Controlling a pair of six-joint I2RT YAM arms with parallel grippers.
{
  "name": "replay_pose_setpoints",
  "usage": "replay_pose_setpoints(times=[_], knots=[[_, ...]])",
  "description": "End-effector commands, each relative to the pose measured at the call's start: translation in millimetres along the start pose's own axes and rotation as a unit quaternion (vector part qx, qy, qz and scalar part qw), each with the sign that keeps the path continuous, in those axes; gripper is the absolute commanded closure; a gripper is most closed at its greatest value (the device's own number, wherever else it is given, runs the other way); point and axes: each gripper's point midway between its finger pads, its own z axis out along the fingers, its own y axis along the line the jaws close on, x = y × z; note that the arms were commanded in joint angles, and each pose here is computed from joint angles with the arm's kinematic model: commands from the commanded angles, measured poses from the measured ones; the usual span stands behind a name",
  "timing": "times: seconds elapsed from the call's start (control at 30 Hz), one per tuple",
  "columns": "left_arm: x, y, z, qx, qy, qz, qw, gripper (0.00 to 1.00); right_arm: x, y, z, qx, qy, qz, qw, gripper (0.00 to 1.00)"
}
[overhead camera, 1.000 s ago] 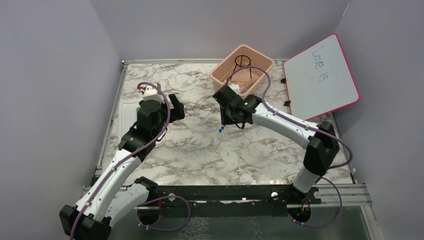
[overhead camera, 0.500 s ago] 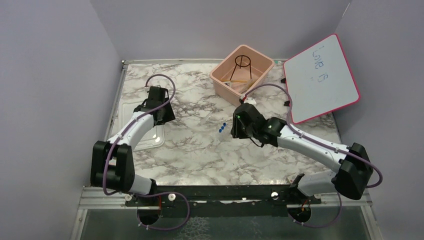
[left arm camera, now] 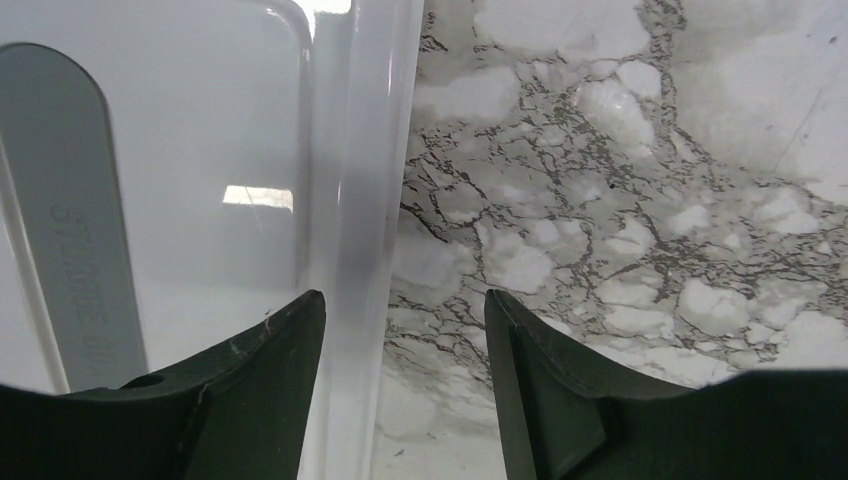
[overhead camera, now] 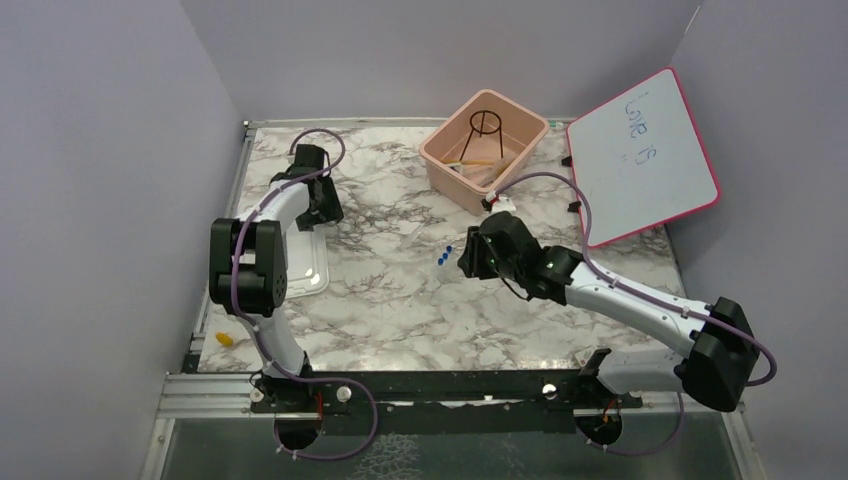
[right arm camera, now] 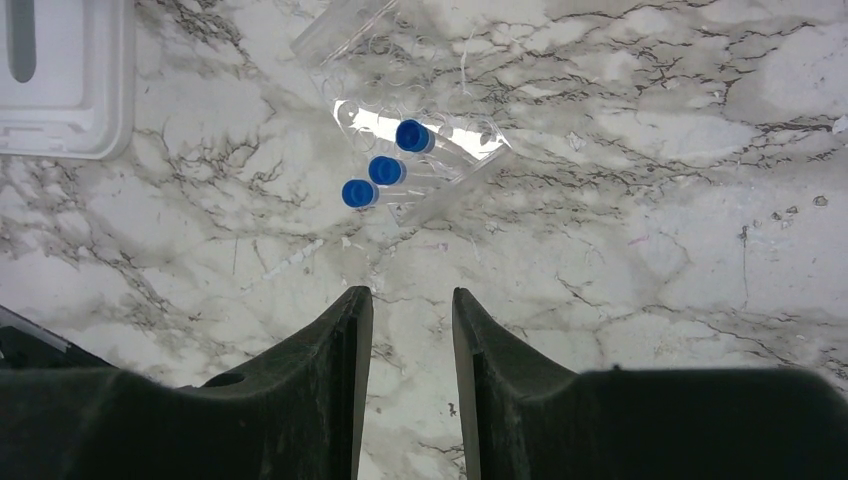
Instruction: Organize the chemistry lab equipment
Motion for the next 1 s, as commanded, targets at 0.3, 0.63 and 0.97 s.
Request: replay_pose_setpoints(times=[0.3, 0.63, 0.97], knots=[[43, 6, 35, -0.007, 0.101, 0.049, 0.994, 0.63, -26, 9, -23, -0.027, -0.058, 0.012, 0.998, 0.61], [25, -29, -7, 0.069, 0.057, 0.057, 0.994, 0.84, -28, 42, -23, -0.095, -0.031, 0.032, 0.995, 0.60], [16, -61, -76, 0.179, -0.004, 0.024, 0.983, 0.84, -39, 86, -12, -0.161, -0.003, 0.059, 0.985, 0.58]])
